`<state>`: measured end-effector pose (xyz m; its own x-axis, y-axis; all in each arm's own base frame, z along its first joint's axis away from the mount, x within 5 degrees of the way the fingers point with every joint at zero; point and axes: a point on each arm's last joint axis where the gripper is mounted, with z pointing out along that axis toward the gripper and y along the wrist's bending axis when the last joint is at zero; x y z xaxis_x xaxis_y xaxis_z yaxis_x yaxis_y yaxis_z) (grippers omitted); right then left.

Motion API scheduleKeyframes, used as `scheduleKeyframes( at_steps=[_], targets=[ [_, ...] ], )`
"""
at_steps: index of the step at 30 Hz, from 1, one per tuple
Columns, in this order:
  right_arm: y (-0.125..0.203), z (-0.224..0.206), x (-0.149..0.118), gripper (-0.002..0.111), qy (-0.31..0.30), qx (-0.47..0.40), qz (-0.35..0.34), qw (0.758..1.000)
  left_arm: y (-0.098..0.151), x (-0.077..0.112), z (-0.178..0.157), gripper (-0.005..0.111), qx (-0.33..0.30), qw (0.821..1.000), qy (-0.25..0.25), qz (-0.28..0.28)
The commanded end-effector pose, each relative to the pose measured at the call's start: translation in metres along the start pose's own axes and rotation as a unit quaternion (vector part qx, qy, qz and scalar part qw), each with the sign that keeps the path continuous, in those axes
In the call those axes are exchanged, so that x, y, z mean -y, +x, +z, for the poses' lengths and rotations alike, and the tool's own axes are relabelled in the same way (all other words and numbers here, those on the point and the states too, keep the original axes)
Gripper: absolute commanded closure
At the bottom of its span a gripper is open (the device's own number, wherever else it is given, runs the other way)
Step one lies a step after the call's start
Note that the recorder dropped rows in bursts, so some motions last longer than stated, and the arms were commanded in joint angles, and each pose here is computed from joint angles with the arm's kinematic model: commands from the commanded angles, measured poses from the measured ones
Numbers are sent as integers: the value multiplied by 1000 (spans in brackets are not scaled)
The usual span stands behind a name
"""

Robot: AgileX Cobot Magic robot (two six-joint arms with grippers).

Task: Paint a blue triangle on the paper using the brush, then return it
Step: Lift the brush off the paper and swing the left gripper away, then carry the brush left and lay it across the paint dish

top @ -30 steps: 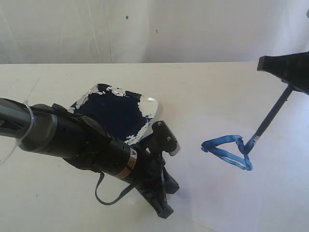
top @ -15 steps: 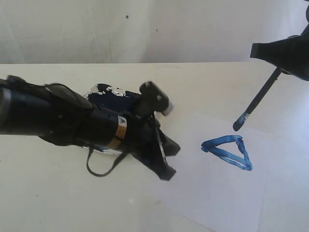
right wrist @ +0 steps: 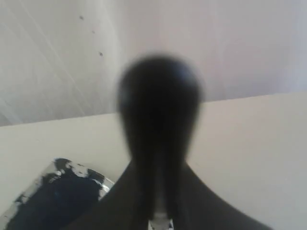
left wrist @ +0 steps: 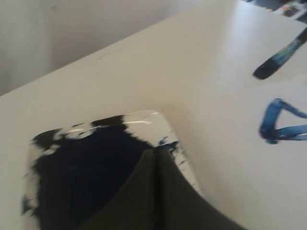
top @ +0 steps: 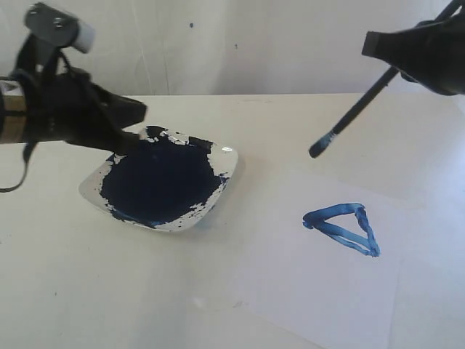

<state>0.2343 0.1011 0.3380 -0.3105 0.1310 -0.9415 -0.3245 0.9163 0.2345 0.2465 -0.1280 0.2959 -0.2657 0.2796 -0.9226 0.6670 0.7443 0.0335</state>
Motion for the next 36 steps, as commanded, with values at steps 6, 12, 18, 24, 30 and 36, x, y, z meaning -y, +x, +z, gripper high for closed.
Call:
scheduleKeyframes(
  at_steps=[6,12,18,24,30,36],
  targets=[
    [-6,21,-17,108,-105,50,104,988,7,-42,-75,107,38,977,-208,15],
    [-2,64,-31,108,-133,16,144,980,0,-47,-108,107,73,957,-280,16],
    [10,108,-62,108,-170,-38,194,965,27,-47,-116,107,40,943,-330,14],
    [43,150,-64,108,-147,-97,288,941,31,-51,-120,107,33,932,-361,7],
    [87,175,-64,108,-154,-164,371,901,31,-51,-119,107,34,933,-359,8],
    [117,191,-64,108,-153,-209,455,852,30,-50,-118,107,34,935,-353,8]
  ],
)
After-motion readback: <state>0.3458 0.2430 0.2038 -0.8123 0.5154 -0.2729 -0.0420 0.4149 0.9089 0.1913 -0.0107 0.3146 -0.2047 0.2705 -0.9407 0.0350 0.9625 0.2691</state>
